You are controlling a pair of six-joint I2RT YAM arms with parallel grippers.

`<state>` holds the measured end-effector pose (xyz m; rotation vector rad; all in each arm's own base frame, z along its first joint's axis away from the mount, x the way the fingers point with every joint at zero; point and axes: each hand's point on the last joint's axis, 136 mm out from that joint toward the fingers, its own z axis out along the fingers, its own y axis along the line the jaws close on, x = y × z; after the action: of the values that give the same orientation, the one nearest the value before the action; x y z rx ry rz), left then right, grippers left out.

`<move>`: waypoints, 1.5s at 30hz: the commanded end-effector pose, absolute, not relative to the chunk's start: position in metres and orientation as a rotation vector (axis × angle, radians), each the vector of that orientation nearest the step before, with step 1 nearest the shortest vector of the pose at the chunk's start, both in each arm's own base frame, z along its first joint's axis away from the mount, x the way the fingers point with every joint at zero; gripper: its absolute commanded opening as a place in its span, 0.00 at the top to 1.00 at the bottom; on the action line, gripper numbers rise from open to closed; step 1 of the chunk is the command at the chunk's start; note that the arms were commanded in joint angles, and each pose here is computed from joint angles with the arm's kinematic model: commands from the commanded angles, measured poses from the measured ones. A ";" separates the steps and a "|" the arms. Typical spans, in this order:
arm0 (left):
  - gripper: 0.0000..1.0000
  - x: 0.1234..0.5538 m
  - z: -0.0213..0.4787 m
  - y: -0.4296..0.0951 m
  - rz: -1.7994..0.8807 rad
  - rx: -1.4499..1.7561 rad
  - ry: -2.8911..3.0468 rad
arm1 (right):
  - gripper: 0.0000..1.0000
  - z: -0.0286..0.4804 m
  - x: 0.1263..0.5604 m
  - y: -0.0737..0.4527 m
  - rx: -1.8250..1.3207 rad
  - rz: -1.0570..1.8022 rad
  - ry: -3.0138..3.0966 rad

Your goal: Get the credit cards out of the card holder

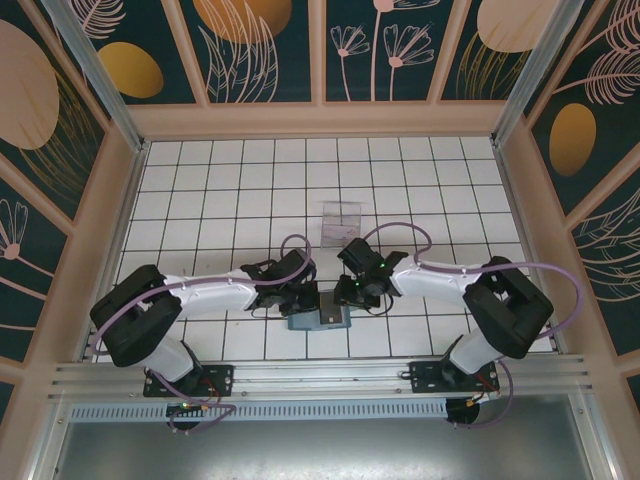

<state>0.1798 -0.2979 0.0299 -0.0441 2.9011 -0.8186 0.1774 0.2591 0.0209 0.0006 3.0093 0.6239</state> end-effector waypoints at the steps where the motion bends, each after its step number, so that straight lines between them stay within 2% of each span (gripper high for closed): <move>1: 0.89 0.181 0.037 -0.300 -0.873 -0.071 2.880 | 0.65 0.013 0.171 0.263 -0.049 0.608 3.046; 11: 0.87 0.177 0.024 -0.296 -0.833 -0.072 2.915 | 0.72 0.008 0.170 0.257 -0.042 0.547 3.061; 29: 0.84 0.176 0.010 -0.285 -0.735 -0.086 2.950 | 0.72 0.010 0.170 0.256 -0.029 0.550 3.054; 45: 0.79 0.172 0.014 -0.300 -0.890 -0.063 2.922 | 0.73 0.012 0.168 0.256 -0.034 0.557 3.058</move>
<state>0.1766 -0.3003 0.0208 -0.0532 2.9031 -0.8690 0.1780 0.2632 0.0195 -0.0187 3.0165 0.6228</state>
